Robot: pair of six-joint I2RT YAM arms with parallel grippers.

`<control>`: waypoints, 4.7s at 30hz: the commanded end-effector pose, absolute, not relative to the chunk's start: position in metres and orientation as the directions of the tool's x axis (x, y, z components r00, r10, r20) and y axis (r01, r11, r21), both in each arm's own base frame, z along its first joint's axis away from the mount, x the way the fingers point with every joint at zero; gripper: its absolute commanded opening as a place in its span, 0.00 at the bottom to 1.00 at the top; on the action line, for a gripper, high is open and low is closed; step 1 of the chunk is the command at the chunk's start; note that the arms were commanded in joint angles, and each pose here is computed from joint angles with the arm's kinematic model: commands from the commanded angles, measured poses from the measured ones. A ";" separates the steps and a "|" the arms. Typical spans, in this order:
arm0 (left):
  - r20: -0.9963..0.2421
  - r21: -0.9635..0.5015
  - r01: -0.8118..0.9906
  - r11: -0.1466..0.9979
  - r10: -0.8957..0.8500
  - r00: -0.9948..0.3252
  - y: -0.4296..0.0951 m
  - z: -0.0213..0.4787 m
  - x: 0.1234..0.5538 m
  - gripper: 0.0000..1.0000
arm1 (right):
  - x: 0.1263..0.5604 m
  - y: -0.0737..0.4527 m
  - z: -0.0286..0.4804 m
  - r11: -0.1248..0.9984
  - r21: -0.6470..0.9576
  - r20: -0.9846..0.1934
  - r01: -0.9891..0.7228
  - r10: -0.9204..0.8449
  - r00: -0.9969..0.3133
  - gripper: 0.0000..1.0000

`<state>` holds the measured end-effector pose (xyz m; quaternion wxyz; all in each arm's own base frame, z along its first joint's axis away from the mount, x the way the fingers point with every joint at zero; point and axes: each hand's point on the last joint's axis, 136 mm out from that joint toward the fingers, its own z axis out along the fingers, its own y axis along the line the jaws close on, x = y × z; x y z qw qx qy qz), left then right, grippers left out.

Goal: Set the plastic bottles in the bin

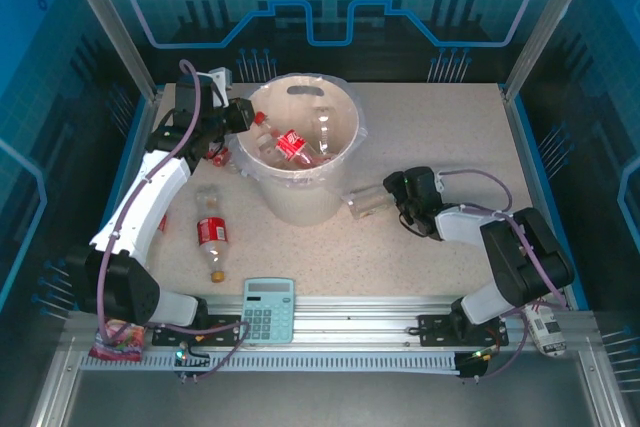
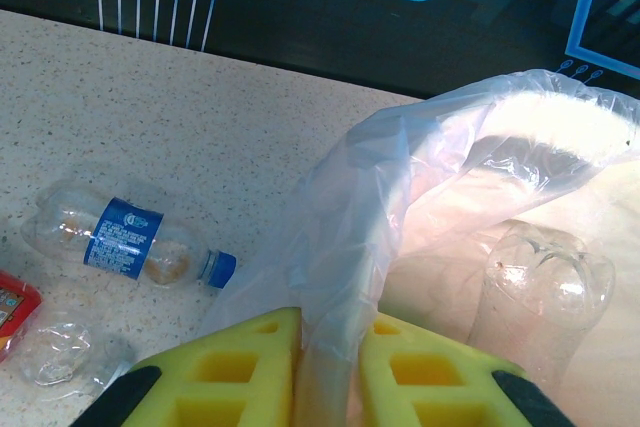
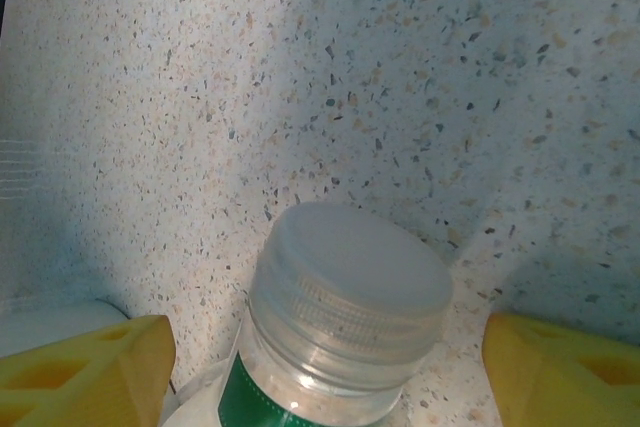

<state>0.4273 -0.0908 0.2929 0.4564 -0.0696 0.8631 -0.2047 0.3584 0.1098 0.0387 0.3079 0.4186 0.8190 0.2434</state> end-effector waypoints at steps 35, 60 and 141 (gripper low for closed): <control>-0.701 -0.395 0.075 0.916 -0.248 -0.668 -0.103 0.258 0.418 0.20 | 0.383 0.075 0.116 0.520 0.756 -0.394 0.398 0.847 -0.357 0.36; -0.697 -0.416 0.095 0.904 -0.250 -0.672 -0.113 0.261 0.415 0.20 | 0.383 0.065 0.472 0.947 0.310 -0.944 -0.083 0.317 0.093 0.30; -0.700 -0.413 0.105 0.905 -0.242 -0.672 -0.115 0.262 0.414 0.20 | 0.375 0.354 0.389 0.694 -0.030 -0.954 -0.719 -0.235 -0.187 1.00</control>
